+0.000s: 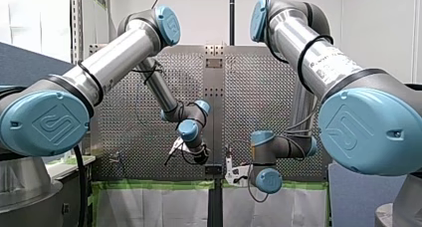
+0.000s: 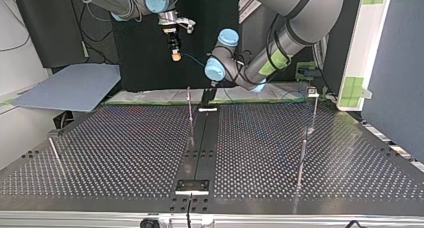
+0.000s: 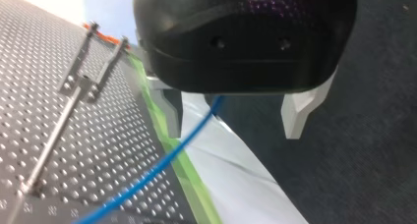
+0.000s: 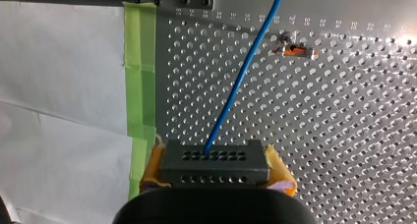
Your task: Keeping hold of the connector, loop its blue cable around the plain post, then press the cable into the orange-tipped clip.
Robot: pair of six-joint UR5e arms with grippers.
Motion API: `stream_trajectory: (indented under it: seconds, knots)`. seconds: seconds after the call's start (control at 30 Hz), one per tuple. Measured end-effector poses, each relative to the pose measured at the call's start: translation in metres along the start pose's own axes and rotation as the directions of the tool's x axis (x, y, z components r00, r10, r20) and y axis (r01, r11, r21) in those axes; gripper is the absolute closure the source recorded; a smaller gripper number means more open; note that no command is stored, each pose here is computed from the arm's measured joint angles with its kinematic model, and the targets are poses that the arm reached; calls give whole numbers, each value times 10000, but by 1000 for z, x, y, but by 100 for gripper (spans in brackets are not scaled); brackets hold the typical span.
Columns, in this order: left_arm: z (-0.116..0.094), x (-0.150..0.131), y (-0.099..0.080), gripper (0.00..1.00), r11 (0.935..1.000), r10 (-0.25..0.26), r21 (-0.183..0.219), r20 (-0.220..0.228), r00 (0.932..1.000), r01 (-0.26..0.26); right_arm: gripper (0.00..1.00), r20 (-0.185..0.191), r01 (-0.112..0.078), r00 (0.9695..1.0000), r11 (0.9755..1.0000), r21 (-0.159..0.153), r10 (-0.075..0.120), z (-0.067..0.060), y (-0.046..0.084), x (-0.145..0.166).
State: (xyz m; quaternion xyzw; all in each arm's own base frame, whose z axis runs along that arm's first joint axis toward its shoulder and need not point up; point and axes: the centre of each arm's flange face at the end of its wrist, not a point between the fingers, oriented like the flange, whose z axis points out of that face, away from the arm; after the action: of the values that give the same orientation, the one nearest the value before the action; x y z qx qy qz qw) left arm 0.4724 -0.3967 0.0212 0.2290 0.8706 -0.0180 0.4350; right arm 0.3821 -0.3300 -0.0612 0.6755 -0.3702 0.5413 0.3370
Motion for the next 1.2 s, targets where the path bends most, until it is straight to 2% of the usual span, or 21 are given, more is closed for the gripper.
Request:
stream_trajectory:
  seconds: [0.17, 0.33, 0.47, 0.5, 0.53, 0.6, 0.63, 0.7, 0.73, 0.77, 0.83, 0.87, 0.9, 0.93, 1.0, 1.03, 1.07, 1.1, 1.2]
  knots:
    - [2, -3, -8, 0, 9973, -518, 533, 305, 9982, 502, 100, -17, -18, 10000, 10000, 68, 18, 2, 1, 1]
    - [3, -2, -15, 0, 9905, -987, 1013, 552, 9936, 928, 100, 36, 0, 10000, 10000, 91, -1, 3, 0, 1]
    - [3, 4, -15, 0, 9890, -1107, 1059, 656, 9917, 1034, 100, 55, 6, 10000, 10000, 95, -6, 3, 0, 1]
    - [3, 5, -15, 5, 9890, -1110, 1057, 695, 9914, 1033, 100, 61, 8, 10000, 10000, 96, -9, 3, 0, 1]
    - [3, 6, -15, 5, 9891, -1113, 1056, 747, 9910, 1031, 100, 63, 12, 10000, 10000, 92, -13, 3, 0, 1]
    - [3, 7, -15, 17, 9892, -1109, 1055, 818, 9905, 1021, 100, 68, 17, 10000, 10000, 89, -18, 3, 1, 1]
    - [4, 7, -15, 17, 9893, -1103, 1053, 864, 9901, 1011, 100, 75, 19, 10000, 10000, 87, -20, 3, 1, 1]
    - [4, 6, -15, 28, 9893, -1115, 1049, 927, 9894, 1017, 100, 87, 22, 10000, 10000, 85, -23, 3, 1, 1]
    - [5, 6, -15, 28, 9892, -1129, 1041, 970, 9889, 1028, 100, 94, 24, 10000, 10000, 81, -25, 3, 1, 1]
    - [5, 5, -14, 34, 9892, -1141, 1034, 999, 9884, 1038, 100, 95, 25, 10000, 10000, 79, -25, 3, 1, 1]
    - [6, 5, -14, 34, 9893, -1179, 989, 1068, 9873, 1074, 100, 103, 26, 9999, 10000, 73, -27, 3, 1, 1]
    - [6, 4, -13, 39, 9893, -1192, 969, 1093, 9868, 1088, 100, 107, 26, 9999, 10000, 71, -27, 3, 1, 1]
    - [7, 4, -13, 61, 9894, -1205, 952, 1113, 9865, 1101, 100, 108, 27, 9999, 10000, 67, -27, 3, 1, 1]
    - [7, 4, -13, 61, 9893, -1230, 921, 1145, 9858, 1128, 100, 111, 26, 9999, 10000, 63, -27, 3, 1, 1]
    - [8, 3, -12, 81, 9894, -1266, 860, 1207, 9846, 1167, 100, 113, 21, 9999, 10000, 54, -22, 3, 1, 1]
    - [8, 3, -12, 81, 9898, -1270, 809, 1247, 9840, 1175, 100, 113, 18, 9999, 10000, 45, -19, 3, 1, 1]
    - [8, 3, -11, 95, 9901, -1260, 779, 1270, 9839, 1168, 100, 114, 17, 9999, 10000, 37, -18, 3, 1, 1]
    - [8, 2, -11, 100, 9905, -1239, 757, 1287, 9839, 1148, 100, 116, 16, 9999, 10000, 25, -16, 3, 1, 1]
    - [9, 2, -10, 100, 9916, -1147, 742, 1317, 9846, 1056, 100, 127, 15, 9999, 10000, -16, -15, 3, 2, 0]
